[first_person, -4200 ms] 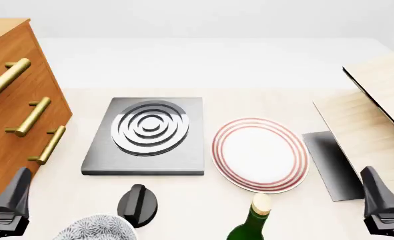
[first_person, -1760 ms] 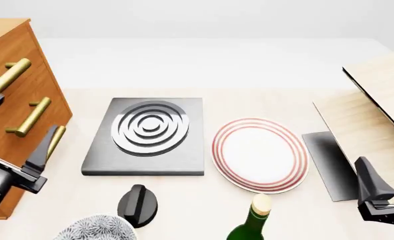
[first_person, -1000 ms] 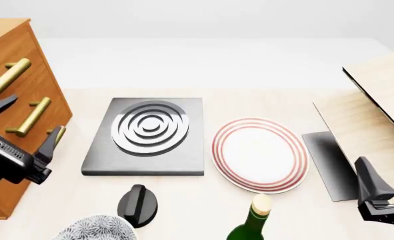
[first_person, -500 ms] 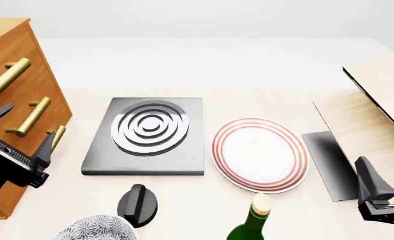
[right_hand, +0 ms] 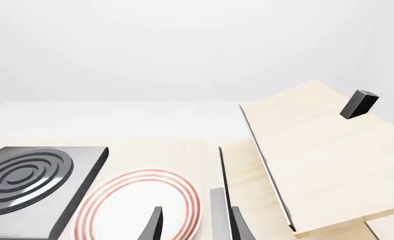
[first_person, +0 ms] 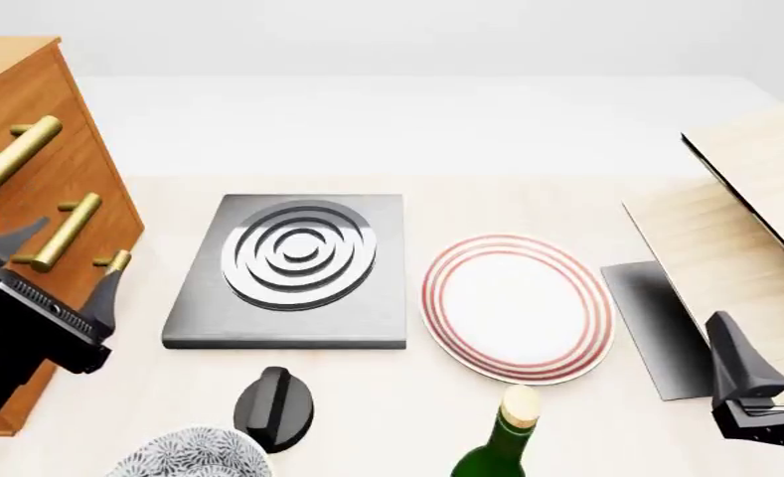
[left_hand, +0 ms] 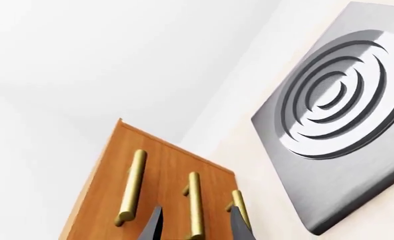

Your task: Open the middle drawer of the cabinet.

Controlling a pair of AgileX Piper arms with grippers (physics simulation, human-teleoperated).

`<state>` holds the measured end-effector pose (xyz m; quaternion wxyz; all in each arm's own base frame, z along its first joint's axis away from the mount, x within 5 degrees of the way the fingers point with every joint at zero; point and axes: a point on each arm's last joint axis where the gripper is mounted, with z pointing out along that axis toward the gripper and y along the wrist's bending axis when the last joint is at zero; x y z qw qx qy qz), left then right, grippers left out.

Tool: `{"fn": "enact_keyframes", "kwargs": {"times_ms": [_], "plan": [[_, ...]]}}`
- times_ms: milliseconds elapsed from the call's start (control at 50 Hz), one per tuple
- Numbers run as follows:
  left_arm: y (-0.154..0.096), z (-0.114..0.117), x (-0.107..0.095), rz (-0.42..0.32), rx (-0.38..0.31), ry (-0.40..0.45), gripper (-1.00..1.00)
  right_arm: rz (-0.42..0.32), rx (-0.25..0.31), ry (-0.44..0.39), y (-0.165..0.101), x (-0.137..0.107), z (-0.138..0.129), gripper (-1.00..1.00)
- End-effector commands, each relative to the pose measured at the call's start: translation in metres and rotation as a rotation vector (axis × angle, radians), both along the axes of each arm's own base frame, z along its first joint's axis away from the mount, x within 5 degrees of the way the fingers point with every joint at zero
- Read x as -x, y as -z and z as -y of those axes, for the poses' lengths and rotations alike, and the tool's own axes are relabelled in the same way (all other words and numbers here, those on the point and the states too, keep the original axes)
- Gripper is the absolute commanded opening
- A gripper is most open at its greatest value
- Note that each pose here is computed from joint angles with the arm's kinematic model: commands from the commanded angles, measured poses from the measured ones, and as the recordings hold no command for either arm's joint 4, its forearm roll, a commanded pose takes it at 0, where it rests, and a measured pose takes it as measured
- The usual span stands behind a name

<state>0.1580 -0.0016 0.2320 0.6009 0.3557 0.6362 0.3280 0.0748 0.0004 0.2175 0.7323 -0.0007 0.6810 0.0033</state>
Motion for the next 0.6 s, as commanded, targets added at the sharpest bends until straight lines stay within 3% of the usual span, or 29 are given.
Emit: {"fn": "enact_keyframes", "kwargs": {"times_ms": [20, 600], "plan": [[0.013, -0.004, -0.008, -0.006, -0.015, -0.022, 1.0, 0.004, 0.0, 0.002, 0.001, 0.005, 0.0, 1.0], [0.039, -0.008, -0.016, 0.006, -0.141, -0.037, 1.0, 0.004, -0.001, 0.002, 0.001, 0.005, 0.0, 1.0]]}}
